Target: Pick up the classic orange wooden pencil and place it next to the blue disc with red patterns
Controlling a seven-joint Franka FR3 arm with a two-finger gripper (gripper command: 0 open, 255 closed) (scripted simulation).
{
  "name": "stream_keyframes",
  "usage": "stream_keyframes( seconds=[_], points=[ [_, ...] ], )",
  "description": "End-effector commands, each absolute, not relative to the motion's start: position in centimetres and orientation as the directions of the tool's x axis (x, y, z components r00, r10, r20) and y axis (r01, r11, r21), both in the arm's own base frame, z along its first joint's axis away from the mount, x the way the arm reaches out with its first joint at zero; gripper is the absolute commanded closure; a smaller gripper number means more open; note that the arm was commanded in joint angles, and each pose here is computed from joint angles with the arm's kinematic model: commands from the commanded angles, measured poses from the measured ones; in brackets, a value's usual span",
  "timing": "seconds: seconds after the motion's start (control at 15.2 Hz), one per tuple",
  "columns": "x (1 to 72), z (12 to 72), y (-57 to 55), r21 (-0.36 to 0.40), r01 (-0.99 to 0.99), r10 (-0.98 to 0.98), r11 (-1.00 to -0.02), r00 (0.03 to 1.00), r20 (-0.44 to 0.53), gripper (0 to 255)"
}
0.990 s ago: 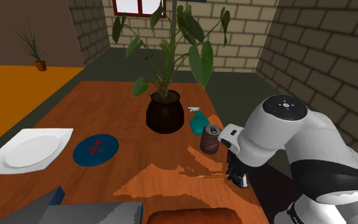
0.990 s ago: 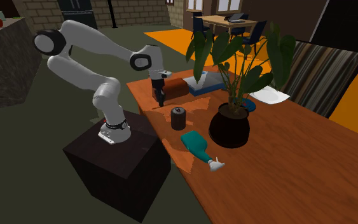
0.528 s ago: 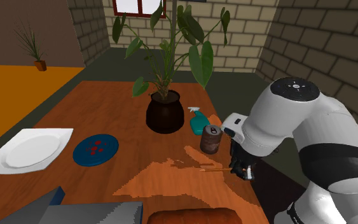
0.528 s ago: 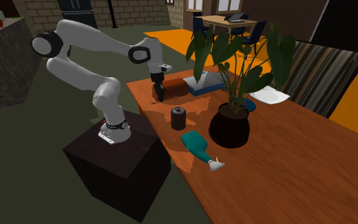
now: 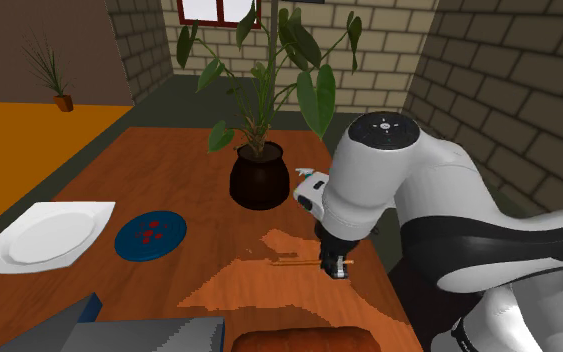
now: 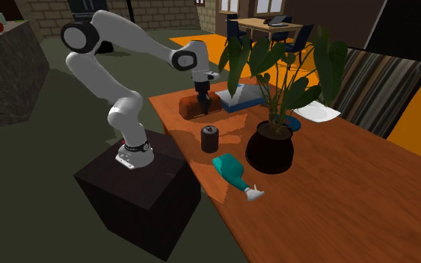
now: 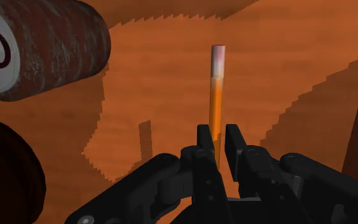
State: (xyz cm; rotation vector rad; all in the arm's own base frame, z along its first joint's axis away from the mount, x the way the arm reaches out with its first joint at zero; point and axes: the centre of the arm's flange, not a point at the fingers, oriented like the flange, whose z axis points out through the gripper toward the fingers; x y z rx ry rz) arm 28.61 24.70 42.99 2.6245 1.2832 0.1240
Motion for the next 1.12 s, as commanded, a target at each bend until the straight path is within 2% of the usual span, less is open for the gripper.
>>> stream_keyframes(
  seconds=[0.0, 1.06],
  points=[
    [30.1, 42.9, 27.0, 0.229, 0.77, 0.788, -0.596, 0.615, -0.019, 255],
    [43.8, 42.9, 43.1, 0.229, 0.77, 0.788, -0.596, 0.615, -0.019, 255]
  ],
)
